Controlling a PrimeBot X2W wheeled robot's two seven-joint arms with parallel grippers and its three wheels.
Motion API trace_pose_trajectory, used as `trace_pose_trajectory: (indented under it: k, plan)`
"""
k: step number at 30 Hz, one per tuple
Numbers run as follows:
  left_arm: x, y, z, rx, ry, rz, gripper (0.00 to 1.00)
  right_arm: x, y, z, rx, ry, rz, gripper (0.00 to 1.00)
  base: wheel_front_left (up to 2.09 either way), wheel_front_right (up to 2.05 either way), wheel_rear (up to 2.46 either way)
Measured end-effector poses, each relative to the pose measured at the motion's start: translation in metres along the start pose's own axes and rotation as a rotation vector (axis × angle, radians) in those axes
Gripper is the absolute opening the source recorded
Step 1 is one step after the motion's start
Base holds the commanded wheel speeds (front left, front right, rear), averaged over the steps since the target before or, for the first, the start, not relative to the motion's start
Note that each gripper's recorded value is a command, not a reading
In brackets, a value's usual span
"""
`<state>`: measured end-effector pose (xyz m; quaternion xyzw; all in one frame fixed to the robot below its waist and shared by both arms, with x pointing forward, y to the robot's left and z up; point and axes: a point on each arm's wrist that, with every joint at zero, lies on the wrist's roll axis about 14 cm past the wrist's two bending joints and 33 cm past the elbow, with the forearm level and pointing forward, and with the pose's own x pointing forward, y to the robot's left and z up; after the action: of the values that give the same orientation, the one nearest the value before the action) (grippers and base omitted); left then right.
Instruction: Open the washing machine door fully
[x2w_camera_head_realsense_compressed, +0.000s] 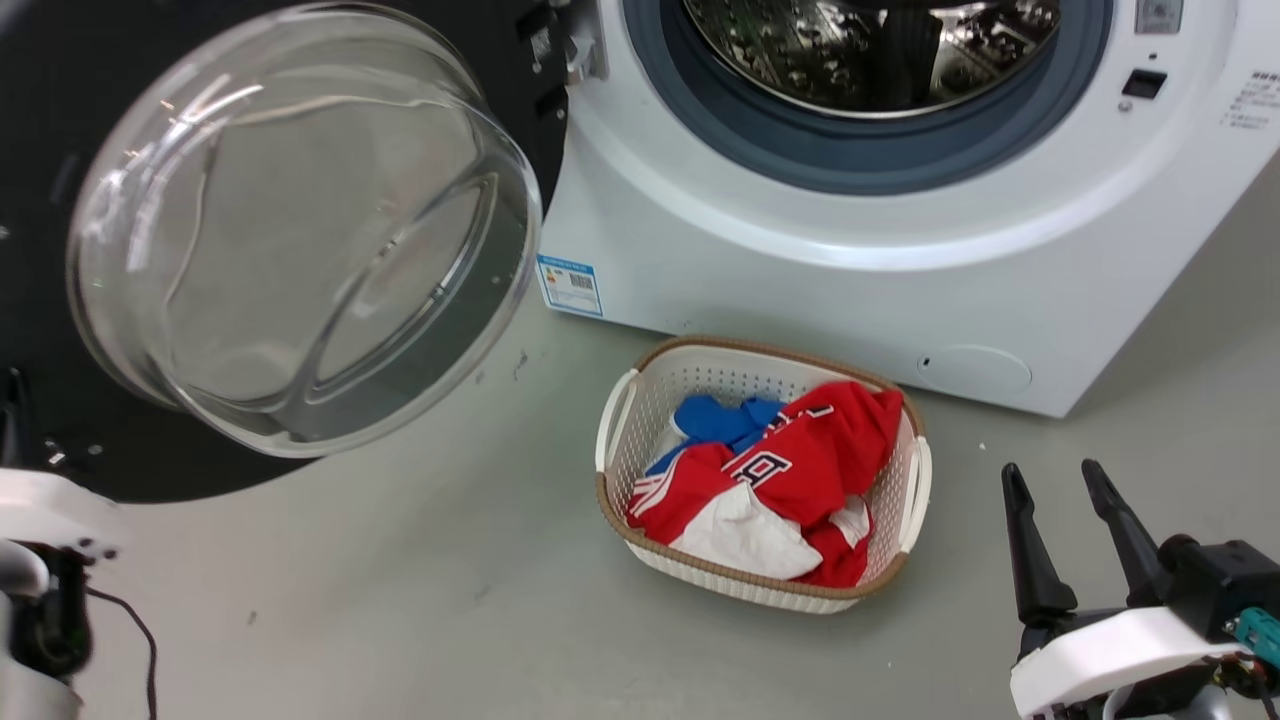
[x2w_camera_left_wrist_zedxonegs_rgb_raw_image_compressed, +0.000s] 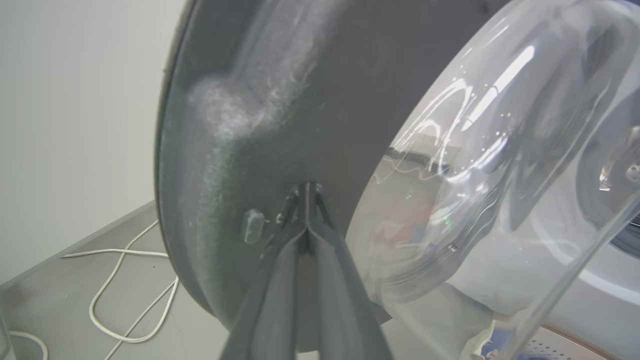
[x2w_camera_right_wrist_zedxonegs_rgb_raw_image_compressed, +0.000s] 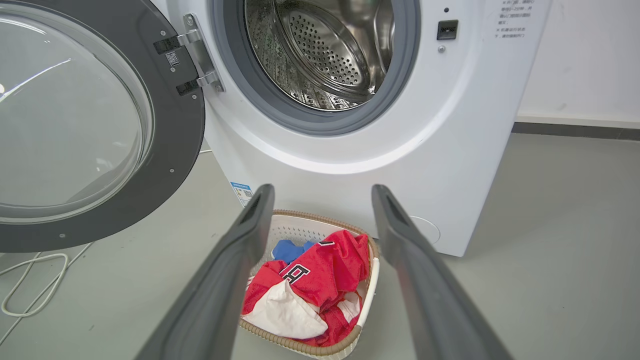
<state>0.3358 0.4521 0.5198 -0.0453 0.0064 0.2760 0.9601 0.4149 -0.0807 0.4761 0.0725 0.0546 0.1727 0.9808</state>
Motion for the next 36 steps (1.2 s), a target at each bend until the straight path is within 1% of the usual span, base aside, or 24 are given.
trace_pose_trajectory:
  k: [9, 14, 17, 22, 23, 25, 26, 27, 36]
  plan:
    - [-0.043, -0.015, 0.004, 0.011, -0.073, -0.038, 0.0, -0.009, 0.012, 0.013, -0.003, -0.039, 0.024, 1.0, 0.0, 0.0, 0.0]
    - [-0.072, -0.038, 0.007, 0.042, -0.11, -0.118, 0.0, -0.017, 0.019, 0.019, -0.009, -0.055, 0.038, 1.0, 0.0, 0.0, 0.0]
    - [-0.089, -0.047, 0.007, 0.04, -0.123, -0.135, 0.0, -0.022, 0.022, 0.023, -0.015, -0.067, 0.043, 1.0, 0.0, 0.0, 0.0]
    - [-0.107, -0.07, 0.007, 0.018, -0.135, -0.18, 0.0, -0.029, 0.015, 0.029, -0.019, -0.086, 0.019, 1.0, 0.0, 0.0, 0.0]
    - [-0.111, -0.076, 0.007, 0.016, -0.137, -0.191, 0.11, -0.031, 0.013, 0.029, -0.019, -0.088, 0.012, 1.0, 0.0, 0.0, 0.0]
    - [-0.117, -0.091, 0.006, 0.0, -0.137, -0.219, 0.45, -0.034, 0.008, 0.03, -0.022, -0.092, -0.006, 1.0, 0.0, 0.0, 0.0]
    - [-0.119, -0.098, 0.005, -0.002, -0.131, -0.238, 0.84, -0.036, 0.006, 0.031, -0.024, -0.094, -0.014, 1.0, 0.0, 0.0, 0.0]
    - [-0.12, -0.104, 0.005, -0.008, -0.131, -0.253, 1.0, -0.038, 0.004, 0.031, -0.024, -0.095, -0.021, 1.0, 0.0, 0.0, 0.0]
    - [-0.123, -0.165, 0.001, 0.01, -0.109, -0.42, 1.0, -0.06, -0.02, 0.039, -0.052, -0.114, -0.107, 1.0, 0.0, 0.0, 0.0]
